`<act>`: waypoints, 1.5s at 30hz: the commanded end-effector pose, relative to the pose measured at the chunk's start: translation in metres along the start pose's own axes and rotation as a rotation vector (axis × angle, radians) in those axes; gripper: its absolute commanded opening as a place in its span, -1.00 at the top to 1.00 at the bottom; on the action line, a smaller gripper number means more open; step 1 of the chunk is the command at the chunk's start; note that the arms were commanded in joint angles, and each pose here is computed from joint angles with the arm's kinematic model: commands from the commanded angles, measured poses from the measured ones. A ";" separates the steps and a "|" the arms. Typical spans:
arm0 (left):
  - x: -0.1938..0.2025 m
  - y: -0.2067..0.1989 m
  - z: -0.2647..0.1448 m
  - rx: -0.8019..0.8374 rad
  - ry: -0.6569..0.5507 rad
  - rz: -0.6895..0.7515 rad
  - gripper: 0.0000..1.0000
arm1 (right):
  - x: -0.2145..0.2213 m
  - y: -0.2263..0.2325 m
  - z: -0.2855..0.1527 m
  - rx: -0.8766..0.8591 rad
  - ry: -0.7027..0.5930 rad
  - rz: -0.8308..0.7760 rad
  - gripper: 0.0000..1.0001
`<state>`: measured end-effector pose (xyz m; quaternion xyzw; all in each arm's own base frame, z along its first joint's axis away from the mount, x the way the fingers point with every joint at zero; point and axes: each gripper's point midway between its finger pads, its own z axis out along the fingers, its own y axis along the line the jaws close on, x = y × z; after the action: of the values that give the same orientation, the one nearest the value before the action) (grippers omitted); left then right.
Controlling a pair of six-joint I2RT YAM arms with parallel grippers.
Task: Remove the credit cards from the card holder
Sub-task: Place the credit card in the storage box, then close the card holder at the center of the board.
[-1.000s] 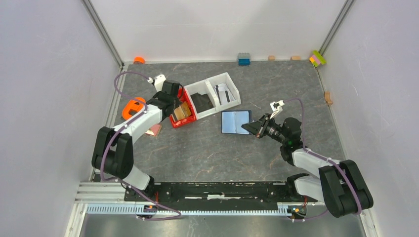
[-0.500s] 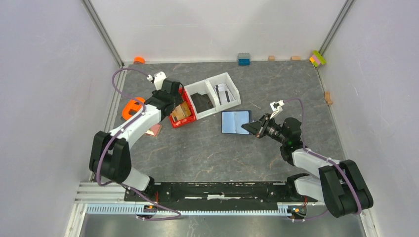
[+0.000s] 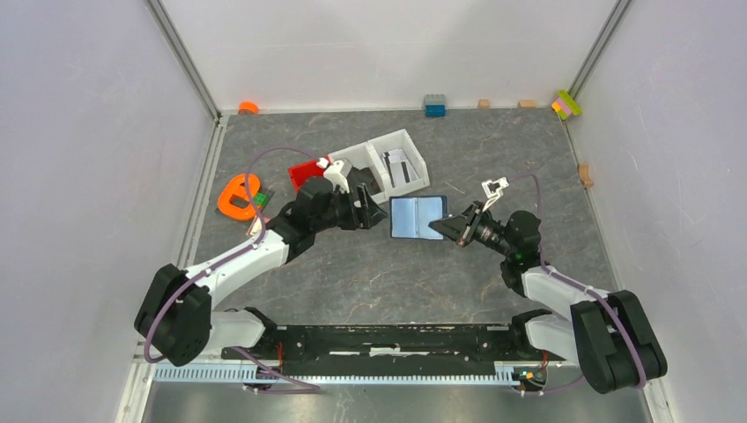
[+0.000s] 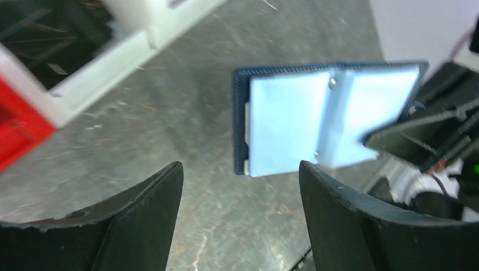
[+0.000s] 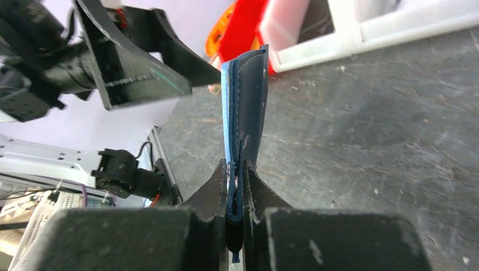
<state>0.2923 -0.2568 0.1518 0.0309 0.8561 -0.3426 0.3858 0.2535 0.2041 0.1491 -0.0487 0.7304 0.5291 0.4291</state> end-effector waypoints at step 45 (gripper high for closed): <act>0.058 -0.085 0.041 0.490 0.252 -0.047 0.63 | 0.032 -0.025 0.049 0.212 0.198 -0.230 0.54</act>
<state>0.2574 -0.3378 0.1222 0.1170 0.8041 -0.5210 0.2613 0.2561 0.2470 0.1207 -0.1126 0.7718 0.4775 0.4044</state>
